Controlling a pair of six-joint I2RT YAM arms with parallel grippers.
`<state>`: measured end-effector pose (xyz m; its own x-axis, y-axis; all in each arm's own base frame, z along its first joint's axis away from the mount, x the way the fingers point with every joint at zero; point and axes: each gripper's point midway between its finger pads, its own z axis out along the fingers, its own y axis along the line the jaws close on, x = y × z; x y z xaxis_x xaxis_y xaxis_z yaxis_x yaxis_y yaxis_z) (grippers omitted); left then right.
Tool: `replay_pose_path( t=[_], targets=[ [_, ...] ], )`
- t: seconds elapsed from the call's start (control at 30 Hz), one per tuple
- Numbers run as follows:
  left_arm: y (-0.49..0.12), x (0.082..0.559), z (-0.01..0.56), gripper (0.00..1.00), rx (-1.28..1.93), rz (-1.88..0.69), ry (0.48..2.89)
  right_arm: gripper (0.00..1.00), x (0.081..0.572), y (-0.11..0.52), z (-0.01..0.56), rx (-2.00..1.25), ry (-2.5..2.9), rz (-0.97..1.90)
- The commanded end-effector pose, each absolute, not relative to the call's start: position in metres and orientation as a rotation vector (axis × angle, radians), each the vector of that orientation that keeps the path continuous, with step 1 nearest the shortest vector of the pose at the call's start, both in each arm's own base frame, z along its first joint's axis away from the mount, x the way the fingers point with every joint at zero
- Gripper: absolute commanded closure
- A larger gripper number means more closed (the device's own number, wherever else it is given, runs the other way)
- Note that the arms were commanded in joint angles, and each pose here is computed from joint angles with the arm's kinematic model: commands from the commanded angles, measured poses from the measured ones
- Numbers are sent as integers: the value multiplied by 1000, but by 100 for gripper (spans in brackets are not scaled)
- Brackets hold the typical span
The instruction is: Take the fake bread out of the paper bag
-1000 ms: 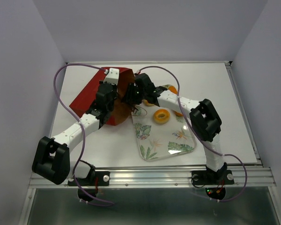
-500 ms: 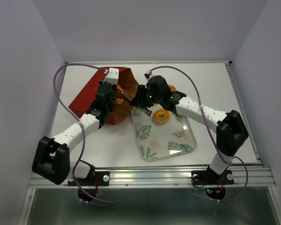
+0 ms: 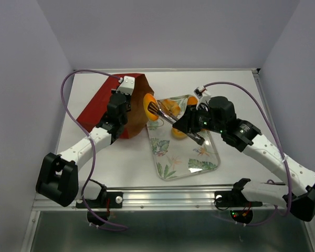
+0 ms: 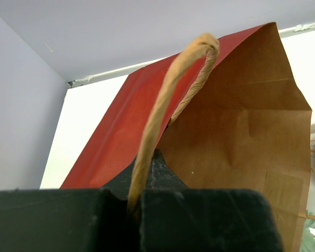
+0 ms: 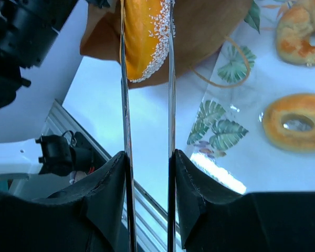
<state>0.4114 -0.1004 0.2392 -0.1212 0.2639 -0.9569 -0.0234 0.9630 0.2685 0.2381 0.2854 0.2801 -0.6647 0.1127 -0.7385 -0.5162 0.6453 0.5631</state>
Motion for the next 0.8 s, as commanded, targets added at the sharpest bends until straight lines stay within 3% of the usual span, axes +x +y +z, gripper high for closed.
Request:
replay_pose_path(
  t=[0.0, 0.33, 0.77],
  targets=[
    [-99, 409, 277, 100, 181, 246, 1554, 89, 212, 249, 248, -335, 2222, 897],
    [-90, 407, 294, 100, 372, 315, 1411, 87, 155, 204, 178, -329, 2530, 773],
    [-99, 401, 303, 100, 653, 181, 1261, 75, 161, 221, 140, -441, 2602, 788]
  ],
)
